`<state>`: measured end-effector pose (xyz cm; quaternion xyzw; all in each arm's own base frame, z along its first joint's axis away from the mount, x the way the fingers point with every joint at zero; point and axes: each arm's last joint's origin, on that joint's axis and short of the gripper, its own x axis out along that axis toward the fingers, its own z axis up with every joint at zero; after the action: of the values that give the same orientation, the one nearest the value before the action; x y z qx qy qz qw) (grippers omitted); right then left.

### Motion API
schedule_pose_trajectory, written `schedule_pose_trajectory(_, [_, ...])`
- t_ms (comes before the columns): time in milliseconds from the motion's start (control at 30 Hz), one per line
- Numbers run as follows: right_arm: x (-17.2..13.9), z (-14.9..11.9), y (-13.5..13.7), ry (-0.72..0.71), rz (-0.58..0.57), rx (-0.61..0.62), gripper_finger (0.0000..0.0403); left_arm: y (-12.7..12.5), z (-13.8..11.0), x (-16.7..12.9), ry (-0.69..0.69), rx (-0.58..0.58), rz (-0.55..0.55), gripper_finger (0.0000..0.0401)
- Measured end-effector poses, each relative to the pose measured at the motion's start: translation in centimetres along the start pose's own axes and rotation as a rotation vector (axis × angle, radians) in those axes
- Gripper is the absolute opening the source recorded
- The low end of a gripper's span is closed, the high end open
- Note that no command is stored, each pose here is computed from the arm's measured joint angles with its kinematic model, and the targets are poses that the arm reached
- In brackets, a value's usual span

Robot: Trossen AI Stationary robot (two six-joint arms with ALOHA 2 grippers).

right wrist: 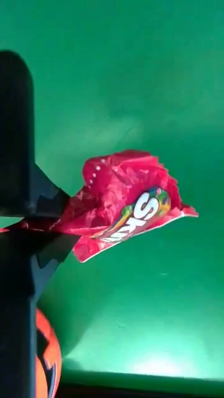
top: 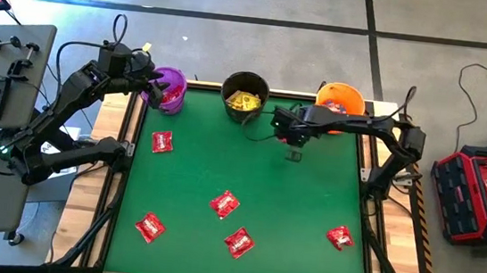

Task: Sort candy by brand, put in halloween buckets
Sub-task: Put the red candy pack into the violet bucket

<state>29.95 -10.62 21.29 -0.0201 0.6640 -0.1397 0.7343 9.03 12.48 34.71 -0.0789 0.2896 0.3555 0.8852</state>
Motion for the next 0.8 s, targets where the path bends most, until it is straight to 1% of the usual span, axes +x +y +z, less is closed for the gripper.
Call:
schedule_pose_trajectory(67, [-1.7, 1.0, 0.3, -0.043, 0.027, 0.063, 0.0002, -0.2, 0.1, 0.0, -0.005, 0.008, -0.014, 0.0177])
schedule_pose_trajectory(133, [-3.5, 2.0, 0.7, -0.101, 0.064, 0.110, 0.0002, -0.5, 0.1, 0.0, -0.014, 0.030, -0.065, 0.0177])
schedule_pose_trajectory(300, [-8.1, 4.7, 2.2, -0.319, 0.174, 0.138, 0.0001, -1.7, 0.5, 0.0, -0.085, 0.143, -0.301, 0.0177])
schedule_pose_trajectory(433, [-11.2, 6.6, 2.8, -0.519, 0.239, 0.194, 0.0001, -2.8, 1.3, -0.2, -0.178, 0.189, -0.450, 0.0177])
schedule_pose_trajectory(567, [-13.3, 8.1, 3.1, -0.702, 0.282, 0.266, 0.0000, -3.9, 2.0, -0.3, -0.249, 0.226, -0.516, 0.0177])
schedule_pose_trajectory(667, [-14.2, 8.8, 3.2, -0.800, 0.317, 0.313, 0.0000, -4.5, 2.4, -0.5, -0.290, 0.255, -0.548, 0.0177])
schedule_pose_trajectory(800, [-15.0, 9.3, 3.4, -0.888, 0.349, 0.350, 0.0000, -5.1, 3.3, -0.3, -0.350, 0.213, -0.587, 0.0180])
